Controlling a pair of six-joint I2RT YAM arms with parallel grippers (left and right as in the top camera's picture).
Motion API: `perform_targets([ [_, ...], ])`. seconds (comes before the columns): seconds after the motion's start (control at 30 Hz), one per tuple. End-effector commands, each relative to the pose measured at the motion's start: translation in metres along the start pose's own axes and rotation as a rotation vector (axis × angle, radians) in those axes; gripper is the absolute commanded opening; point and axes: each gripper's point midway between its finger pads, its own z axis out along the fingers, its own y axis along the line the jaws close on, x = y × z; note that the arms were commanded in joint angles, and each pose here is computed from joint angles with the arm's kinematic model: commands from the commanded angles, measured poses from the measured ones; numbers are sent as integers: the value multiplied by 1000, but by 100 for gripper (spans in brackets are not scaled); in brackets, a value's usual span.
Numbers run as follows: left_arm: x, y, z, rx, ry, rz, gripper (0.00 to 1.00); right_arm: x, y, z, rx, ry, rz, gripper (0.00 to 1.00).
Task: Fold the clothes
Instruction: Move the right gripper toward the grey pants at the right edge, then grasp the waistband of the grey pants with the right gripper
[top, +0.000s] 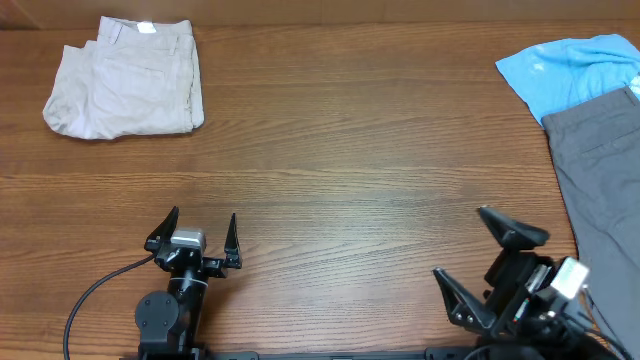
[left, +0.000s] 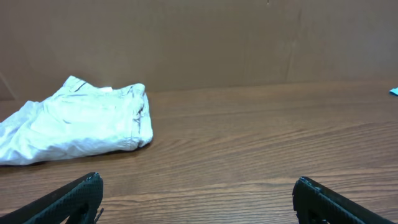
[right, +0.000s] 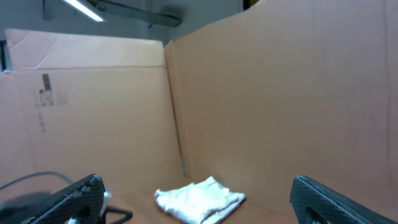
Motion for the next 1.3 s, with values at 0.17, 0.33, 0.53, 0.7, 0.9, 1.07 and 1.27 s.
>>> perform_targets([
  [0.17, 0, 0, 0, 3, -7, 20, 100, -37, -27, 38, 59, 30, 47, 100],
  [0.33, 0, 0, 0, 3, -7, 20, 100, -28, -63, 70, 115, 154, 126, 100],
  [0.53, 0, 0, 0, 3, -7, 20, 100, 22, -92, 90, 152, 419, 328, 100],
  [0.7, 0, 0, 0, 3, -7, 20, 100, 32, -91, 99, 77, 447, 358, 100],
  [0.9, 0, 0, 0, 3, -7, 20, 100, 31, -123, 97, 235, 436, 344, 100],
  [1.07, 0, 0, 0, 3, -7, 20, 100, 59, -188, 79, 590, 561, 350, 100],
  [1.27, 0, 0, 0, 3, -7, 20, 100, 80, -270, 44, 1051, 827, 290, 100],
])
